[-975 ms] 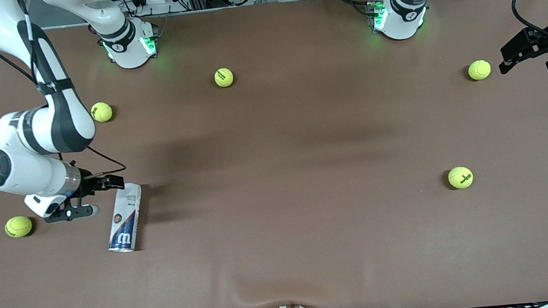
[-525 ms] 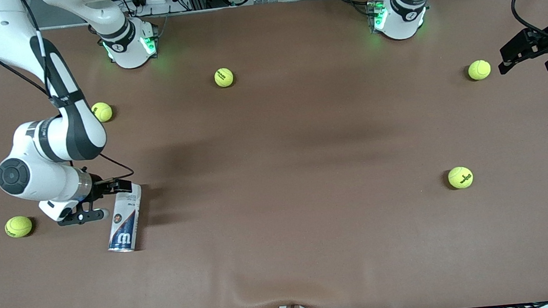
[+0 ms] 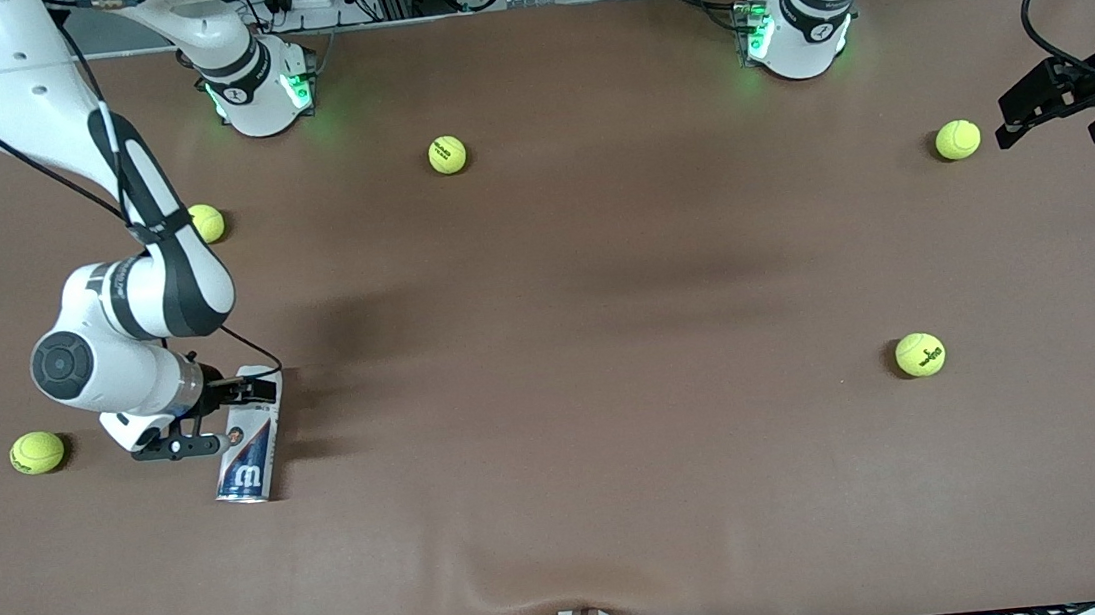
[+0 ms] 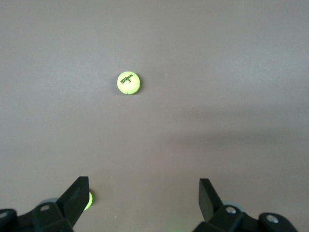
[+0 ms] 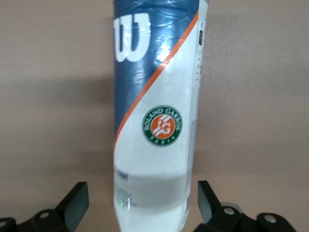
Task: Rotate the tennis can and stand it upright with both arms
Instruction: 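Close the right gripper around the middle of the can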
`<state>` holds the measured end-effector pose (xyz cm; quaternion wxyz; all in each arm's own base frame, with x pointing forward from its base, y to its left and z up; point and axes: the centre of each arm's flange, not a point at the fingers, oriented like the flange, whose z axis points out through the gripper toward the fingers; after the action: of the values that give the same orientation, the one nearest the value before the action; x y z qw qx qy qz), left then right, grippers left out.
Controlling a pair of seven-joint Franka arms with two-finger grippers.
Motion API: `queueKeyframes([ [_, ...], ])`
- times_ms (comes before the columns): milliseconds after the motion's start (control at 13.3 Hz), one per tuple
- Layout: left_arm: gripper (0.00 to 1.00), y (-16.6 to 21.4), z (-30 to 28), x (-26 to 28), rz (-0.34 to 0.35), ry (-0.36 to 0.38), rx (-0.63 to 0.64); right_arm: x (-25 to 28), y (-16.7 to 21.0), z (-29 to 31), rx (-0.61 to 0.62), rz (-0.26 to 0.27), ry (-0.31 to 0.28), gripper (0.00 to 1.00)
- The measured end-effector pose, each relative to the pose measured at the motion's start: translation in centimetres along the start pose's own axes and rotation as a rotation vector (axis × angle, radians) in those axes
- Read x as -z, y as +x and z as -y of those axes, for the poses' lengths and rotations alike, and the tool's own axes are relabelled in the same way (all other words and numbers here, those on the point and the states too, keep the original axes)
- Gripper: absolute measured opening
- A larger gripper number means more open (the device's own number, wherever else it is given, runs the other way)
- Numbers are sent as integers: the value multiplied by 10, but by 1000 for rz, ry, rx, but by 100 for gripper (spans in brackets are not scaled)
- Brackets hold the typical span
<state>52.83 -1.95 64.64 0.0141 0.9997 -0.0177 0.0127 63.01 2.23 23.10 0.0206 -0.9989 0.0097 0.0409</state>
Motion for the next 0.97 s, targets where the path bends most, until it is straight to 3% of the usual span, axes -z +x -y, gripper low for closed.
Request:
queueKeyframes([
  [975,100,-1,0,-2,14,0,0,-16,11,-7,-5,9,-11,100],
])
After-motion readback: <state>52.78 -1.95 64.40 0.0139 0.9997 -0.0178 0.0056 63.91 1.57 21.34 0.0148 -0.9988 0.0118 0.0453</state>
